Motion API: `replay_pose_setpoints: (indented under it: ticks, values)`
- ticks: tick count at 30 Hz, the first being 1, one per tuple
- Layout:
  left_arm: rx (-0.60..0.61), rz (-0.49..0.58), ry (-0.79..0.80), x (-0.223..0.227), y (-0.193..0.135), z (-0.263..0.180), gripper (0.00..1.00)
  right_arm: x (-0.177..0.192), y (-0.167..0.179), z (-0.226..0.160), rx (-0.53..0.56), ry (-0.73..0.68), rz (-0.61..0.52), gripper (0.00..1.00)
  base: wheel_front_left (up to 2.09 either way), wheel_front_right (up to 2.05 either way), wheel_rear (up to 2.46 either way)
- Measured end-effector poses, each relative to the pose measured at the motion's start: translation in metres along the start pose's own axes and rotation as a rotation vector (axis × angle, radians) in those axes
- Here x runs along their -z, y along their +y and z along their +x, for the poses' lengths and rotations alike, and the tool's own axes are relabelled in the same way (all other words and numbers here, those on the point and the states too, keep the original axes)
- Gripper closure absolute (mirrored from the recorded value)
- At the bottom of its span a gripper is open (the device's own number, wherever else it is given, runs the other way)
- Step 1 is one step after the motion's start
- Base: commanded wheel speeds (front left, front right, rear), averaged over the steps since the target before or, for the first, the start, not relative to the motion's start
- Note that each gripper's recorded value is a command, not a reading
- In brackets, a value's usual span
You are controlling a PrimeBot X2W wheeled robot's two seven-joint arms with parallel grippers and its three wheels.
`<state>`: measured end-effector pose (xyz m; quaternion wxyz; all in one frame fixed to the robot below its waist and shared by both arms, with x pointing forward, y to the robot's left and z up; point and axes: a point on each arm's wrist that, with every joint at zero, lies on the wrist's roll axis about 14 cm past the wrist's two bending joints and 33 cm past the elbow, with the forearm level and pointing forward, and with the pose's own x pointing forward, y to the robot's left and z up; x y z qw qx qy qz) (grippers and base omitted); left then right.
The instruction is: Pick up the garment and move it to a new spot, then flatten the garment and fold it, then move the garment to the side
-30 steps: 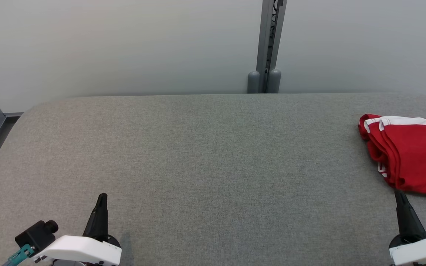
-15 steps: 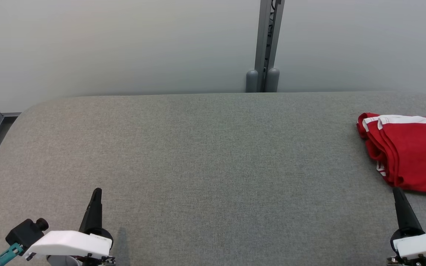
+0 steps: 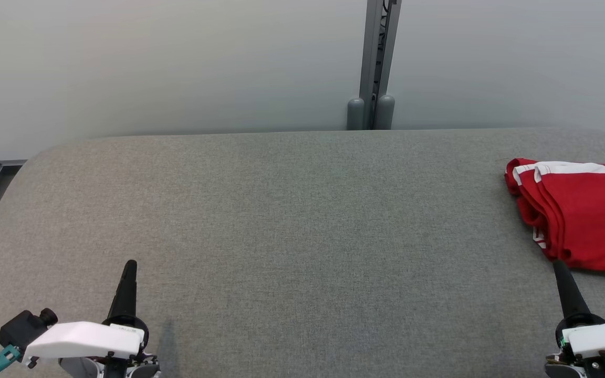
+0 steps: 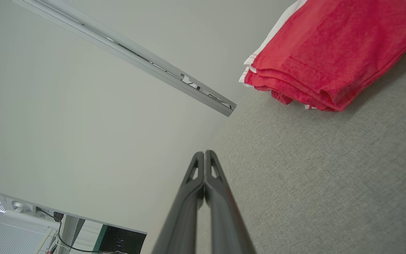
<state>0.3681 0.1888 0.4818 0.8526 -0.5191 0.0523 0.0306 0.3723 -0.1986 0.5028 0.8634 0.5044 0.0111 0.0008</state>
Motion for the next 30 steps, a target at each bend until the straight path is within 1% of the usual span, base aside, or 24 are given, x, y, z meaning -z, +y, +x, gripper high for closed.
replay_pose_setpoints:
  ticks: [18, 30]
  values:
    - [0.026, -0.175, -0.006, -0.006, -0.0046, 0.0058, 1.0, -0.0011, -0.0015, 0.005, 0.008, -0.006, 0.18, 1.0, 0.0, 0.0, 0.0]
    - [0.041, -0.258, -0.011, -0.0096, -0.0065, 0.0082, 1.0, -0.0002, -0.0018, 0.0076, 0.01, -0.007, 0.273, 1.0, 0.0, 0.0, 0.0]
